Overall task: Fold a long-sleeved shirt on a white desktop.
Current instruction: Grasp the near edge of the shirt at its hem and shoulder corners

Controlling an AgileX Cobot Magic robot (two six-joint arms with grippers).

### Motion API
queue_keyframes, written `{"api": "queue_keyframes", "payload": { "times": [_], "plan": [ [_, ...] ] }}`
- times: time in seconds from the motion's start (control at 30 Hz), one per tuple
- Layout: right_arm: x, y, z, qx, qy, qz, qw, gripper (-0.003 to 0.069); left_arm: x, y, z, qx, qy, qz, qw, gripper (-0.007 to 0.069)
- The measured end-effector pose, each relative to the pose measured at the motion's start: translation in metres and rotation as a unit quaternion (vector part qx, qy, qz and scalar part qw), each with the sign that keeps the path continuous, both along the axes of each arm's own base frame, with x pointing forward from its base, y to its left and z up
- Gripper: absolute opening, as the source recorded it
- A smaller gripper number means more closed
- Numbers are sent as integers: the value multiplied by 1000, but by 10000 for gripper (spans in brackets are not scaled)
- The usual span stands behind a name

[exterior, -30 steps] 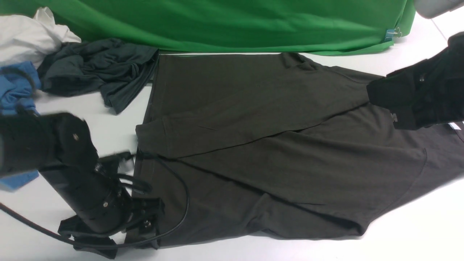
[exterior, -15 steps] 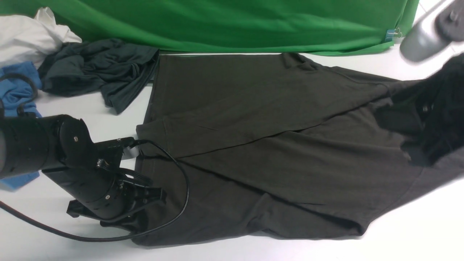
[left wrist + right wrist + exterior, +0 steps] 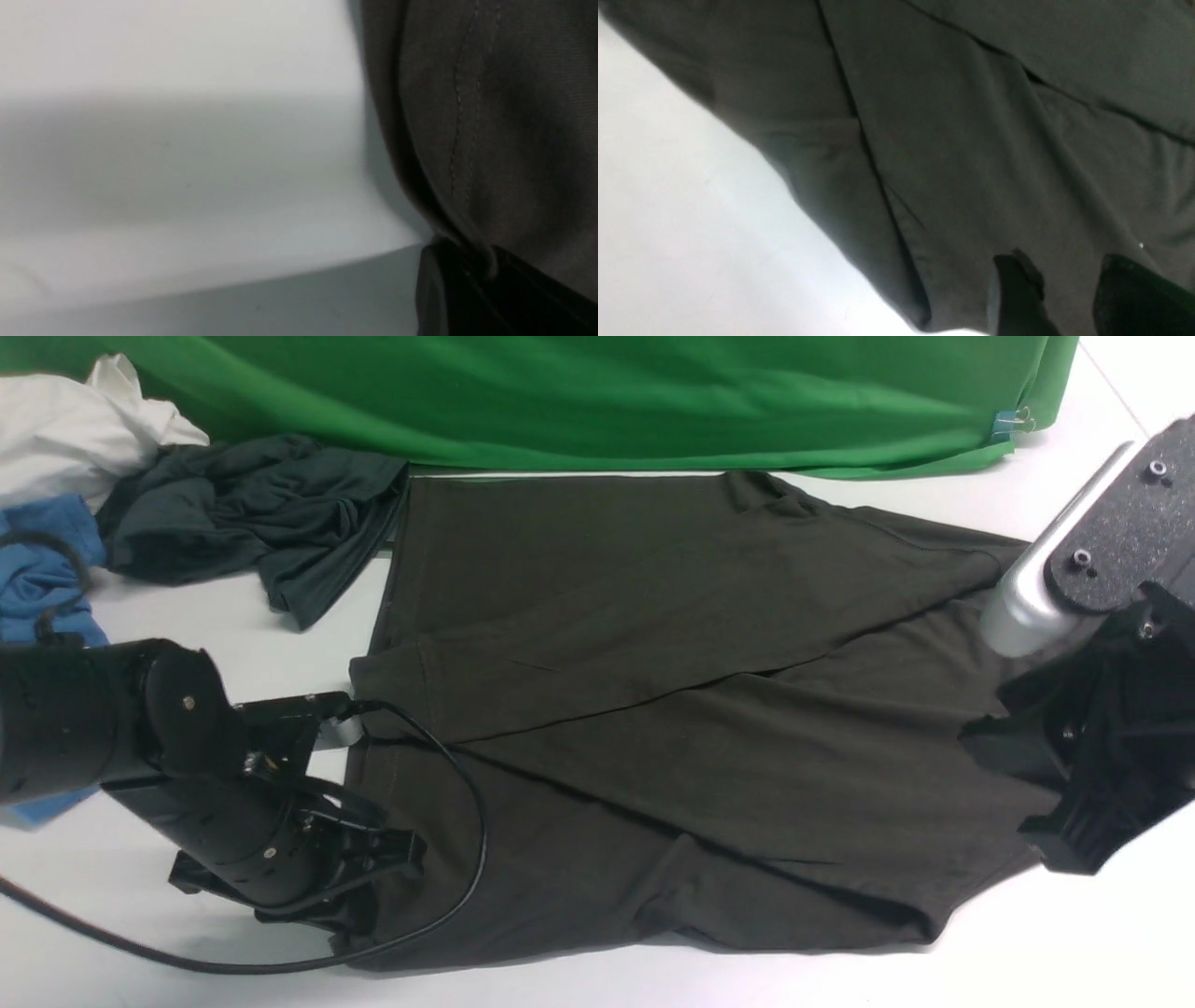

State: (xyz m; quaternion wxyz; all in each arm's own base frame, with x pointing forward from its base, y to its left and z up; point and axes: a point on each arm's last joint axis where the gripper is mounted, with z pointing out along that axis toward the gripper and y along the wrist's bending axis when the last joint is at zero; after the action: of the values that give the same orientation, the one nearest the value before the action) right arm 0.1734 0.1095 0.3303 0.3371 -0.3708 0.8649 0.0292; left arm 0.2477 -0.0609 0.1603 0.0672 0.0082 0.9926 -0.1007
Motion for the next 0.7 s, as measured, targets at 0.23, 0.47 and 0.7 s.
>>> {"api": "queue_keyframes", "payload": {
  "times": [0.23, 0.47, 0.7],
  "plan": [
    [0, 0, 0, -10, -8, 16, 1000, 254, -7, 2, 23, -2, -33, -9, 999, 38],
    [-4, -2, -26, -71, -2, 78, 994, 386, -14, 3, 38, -5, -53, -15, 998, 38],
    [-13, -14, -71, -183, 10, 174, 968, 402, -14, 3, 39, -4, -57, -20, 998, 38]
  ]
}}
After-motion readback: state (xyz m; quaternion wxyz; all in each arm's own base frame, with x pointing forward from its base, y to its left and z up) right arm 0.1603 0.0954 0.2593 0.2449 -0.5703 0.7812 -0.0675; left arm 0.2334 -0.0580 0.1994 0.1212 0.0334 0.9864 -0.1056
